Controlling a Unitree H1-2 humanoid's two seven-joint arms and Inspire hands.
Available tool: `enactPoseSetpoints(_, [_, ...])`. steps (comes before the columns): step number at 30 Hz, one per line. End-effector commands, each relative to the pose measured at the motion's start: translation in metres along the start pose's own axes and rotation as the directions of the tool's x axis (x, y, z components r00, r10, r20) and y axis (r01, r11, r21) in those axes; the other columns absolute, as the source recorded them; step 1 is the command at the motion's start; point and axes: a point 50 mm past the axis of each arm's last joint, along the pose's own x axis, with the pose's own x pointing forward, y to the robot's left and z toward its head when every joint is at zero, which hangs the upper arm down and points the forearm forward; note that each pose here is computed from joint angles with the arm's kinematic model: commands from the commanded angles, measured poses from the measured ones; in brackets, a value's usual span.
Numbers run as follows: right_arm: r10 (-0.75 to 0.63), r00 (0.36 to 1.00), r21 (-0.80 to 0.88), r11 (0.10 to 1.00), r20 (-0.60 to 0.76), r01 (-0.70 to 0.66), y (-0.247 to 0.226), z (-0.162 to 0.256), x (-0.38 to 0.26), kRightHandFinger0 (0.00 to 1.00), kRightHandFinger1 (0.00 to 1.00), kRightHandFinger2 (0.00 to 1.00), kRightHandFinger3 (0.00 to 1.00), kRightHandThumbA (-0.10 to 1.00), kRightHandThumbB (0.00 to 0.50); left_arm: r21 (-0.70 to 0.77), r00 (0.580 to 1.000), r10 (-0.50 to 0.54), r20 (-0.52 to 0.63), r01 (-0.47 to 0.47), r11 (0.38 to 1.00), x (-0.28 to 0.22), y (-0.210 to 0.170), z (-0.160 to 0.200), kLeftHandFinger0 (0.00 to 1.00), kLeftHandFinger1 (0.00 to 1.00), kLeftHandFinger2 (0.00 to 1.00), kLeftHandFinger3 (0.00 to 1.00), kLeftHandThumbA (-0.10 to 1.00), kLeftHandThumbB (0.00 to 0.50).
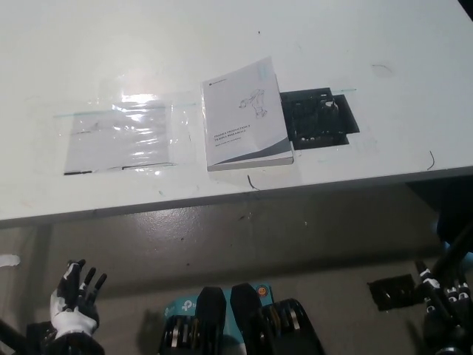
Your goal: The robot uses its right hand to slide under the cover of the book kept in the middle of the desk and open it
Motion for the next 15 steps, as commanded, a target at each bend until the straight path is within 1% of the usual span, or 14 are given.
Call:
enactPoseSetpoints(1, [0.074,0.996,0.068,0.995,0.046,-0.077,0.030,0.018,0.004,0.91,1.00,1.00,1.00,1.00,0.280,-0.036,0.998,-0.028,0.049,0.030,0.999,0.007,-0.014,0.014,0.80,0.86,0.91,0.94,0.85,0.159])
enactPoseSetpoints(3, [0.078,0.996,0.079,0.993,0.047,-0.082,0.032,0.020,0.005,0.91,1.00,1.00,1.00,1.00,0.279,-0.034,0.999,-0.023,0.048,0.024,0.999,0.007,-0.014,0.014,0.79,0.85,0.91,0.94,0.85,0.157])
enactPoseSetpoints(4, [0.068,0.996,0.107,0.992,0.058,-0.074,0.043,0.028,0.004,0.86,0.98,1.00,1.00,1.00,0.282,-0.049,0.999,-0.010,0.051,0.013,0.999,0.007,-0.013,0.015,0.79,0.85,0.90,0.94,0.83,0.150])
enactPoseSetpoints(5, [0.068,0.996,0.107,0.992,0.057,-0.074,0.043,0.028,0.004,0.85,0.98,1.00,1.00,1.00,0.283,-0.049,0.999,-0.010,0.051,0.013,0.999,0.007,-0.013,0.015,0.79,0.84,0.90,0.94,0.83,0.149])
enactPoseSetpoints(6, [0.081,0.994,0.115,0.989,0.067,-0.088,0.049,0.034,0.002,0.87,0.99,1.00,1.00,1.00,0.269,-0.042,0.999,-0.004,0.052,0.006,0.999,0.007,-0.013,0.015,0.77,0.84,0.89,0.93,0.83,0.153])
enactPoseSetpoints(7, [0.100,0.990,0.126,0.986,0.095,-0.111,0.059,0.043,0.001,0.89,1.00,1.00,1.00,1.00,0.269,-0.046,0.999,0.001,0.052,0.001,0.999,0.007,-0.012,0.015,0.77,0.84,0.89,0.93,0.83,0.148])
enactPoseSetpoints(9, [0.123,0.986,0.142,0.980,0.113,-0.139,0.072,0.053,0.000,0.91,1.00,1.00,1.00,1.00,0.268,-0.046,0.998,0.014,0.053,-0.011,0.999,0.007,-0.010,0.015,0.75,0.82,0.88,0.90,0.83,0.138])
enactPoseSetpoints(11, [0.154,0.980,0.145,0.974,0.127,-0.172,0.088,0.067,0.000,0.90,1.00,1.00,1.00,1.00,0.250,-0.043,0.999,0.010,0.049,-0.008,0.999,0.006,-0.006,0.015,0.77,0.83,0.89,0.92,0.84,0.139])
enactPoseSetpoints(13, [0.181,0.974,0.154,0.967,0.138,-0.202,0.094,0.074,-0.002,0.94,1.00,1.00,1.00,1.00,0.232,-0.045,0.999,0.010,0.043,-0.008,0.999,0.005,-0.005,0.015,0.77,0.82,0.88,0.92,0.84,0.140])
enactPoseSetpoints(14, [0.181,0.974,0.154,0.967,0.137,-0.201,0.094,0.075,-0.002,0.94,1.00,1.00,1.00,1.00,0.233,-0.045,0.999,0.010,0.043,-0.008,0.999,0.005,-0.005,0.015,0.77,0.82,0.88,0.92,0.84,0.140])
enactPoseSetpoints(15, [0.191,0.970,0.155,0.964,0.150,-0.214,0.104,0.086,-0.003,0.94,1.00,1.00,1.00,1.00,0.241,-0.042,0.999,0.017,0.041,-0.015,0.999,0.006,-0.002,0.014,0.76,0.80,0.87,0.92,0.83,0.134])
